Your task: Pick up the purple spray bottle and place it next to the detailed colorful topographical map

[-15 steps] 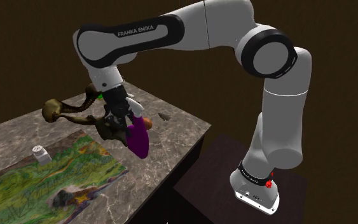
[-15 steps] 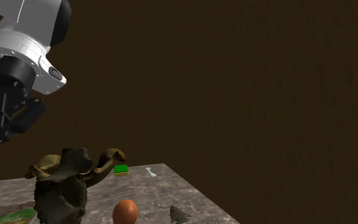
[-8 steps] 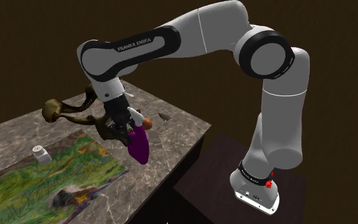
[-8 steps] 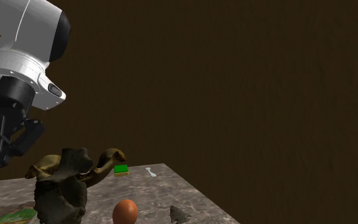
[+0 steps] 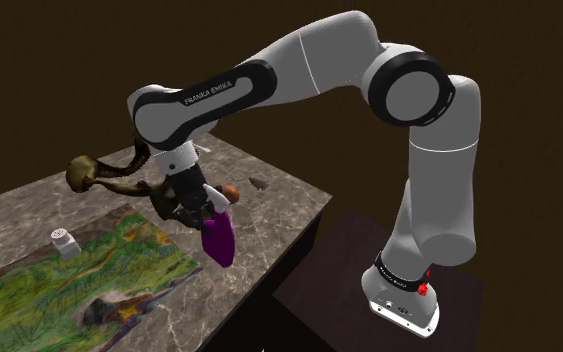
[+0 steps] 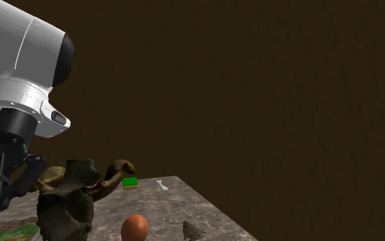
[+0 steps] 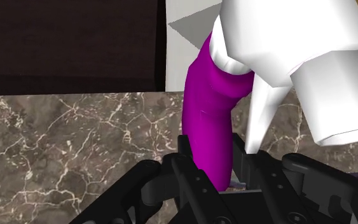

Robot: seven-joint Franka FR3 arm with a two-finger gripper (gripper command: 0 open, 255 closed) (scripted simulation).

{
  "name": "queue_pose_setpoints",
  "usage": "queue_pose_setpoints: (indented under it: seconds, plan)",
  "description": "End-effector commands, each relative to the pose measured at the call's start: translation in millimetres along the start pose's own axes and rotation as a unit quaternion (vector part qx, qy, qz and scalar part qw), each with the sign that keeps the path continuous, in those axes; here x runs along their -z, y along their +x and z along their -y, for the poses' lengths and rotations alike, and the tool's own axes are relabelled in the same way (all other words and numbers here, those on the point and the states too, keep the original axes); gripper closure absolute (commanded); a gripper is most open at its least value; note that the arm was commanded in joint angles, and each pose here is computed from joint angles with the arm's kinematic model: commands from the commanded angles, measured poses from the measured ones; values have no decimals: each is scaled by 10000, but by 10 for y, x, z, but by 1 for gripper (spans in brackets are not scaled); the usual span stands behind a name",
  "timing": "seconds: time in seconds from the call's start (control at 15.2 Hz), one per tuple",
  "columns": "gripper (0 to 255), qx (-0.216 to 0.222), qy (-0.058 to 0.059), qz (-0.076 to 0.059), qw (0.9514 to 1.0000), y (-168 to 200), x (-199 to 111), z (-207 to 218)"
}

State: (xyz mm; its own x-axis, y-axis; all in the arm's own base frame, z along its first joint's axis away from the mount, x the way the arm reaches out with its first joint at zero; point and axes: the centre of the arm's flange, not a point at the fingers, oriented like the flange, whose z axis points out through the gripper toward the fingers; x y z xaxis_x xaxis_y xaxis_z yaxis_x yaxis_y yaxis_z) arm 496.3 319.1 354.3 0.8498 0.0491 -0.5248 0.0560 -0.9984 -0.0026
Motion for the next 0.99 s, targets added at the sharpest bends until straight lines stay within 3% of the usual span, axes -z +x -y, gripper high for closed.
queue_pose_setpoints:
  seconds: [0.0,0.46,0.92]
  plan:
    - [255,1,1,-3,10000,53,-93,6]
    - [255,1,1,-3,10000,241,-398,5]
    - [255,1,1,-3,10000,241,-398,5]
